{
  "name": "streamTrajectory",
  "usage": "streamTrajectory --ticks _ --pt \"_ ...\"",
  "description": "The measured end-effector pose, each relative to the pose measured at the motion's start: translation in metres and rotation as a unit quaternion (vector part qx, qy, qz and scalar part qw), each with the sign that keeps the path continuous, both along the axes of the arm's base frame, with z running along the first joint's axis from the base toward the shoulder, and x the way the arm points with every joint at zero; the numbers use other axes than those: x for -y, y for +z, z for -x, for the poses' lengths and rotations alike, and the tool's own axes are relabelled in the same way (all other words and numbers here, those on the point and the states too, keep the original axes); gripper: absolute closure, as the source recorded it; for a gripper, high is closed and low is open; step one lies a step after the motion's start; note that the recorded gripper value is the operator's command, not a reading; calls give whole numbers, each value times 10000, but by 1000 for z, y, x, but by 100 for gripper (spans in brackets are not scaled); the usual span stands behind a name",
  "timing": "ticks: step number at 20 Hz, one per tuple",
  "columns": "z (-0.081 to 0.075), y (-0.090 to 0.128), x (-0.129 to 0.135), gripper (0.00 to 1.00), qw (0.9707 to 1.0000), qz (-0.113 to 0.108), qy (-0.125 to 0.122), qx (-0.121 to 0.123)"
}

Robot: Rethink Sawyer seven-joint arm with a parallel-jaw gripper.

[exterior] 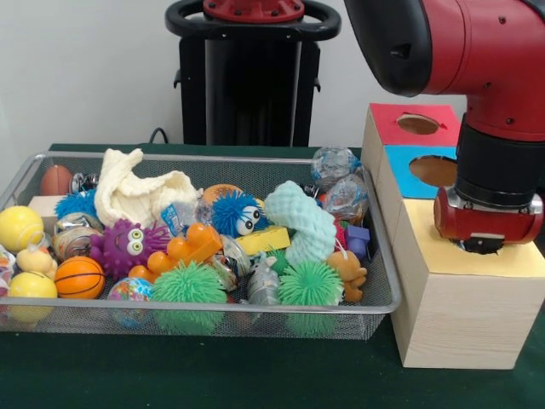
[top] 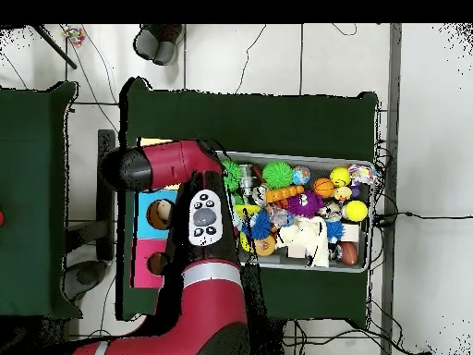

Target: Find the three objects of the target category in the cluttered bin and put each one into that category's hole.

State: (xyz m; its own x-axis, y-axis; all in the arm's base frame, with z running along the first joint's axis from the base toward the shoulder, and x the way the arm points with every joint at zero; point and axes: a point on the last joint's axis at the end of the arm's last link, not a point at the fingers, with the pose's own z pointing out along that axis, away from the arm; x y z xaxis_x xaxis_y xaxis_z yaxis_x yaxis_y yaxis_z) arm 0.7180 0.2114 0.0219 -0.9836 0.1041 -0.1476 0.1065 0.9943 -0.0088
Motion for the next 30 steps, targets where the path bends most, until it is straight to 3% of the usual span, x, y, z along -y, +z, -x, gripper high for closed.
streamTrajectory --ticks 10,14,16,23,30 --pt "1 17 -2 100 10000 -46 15 16" --pt "0 40 -3 100 9999 1 19 -109" --pt "1 61 -5 100 9995 52 23 -297" --pt "-5 113 -16 100 9983 142 59 -553" --pt "-21 154 -21 100 9992 142 60 -356"
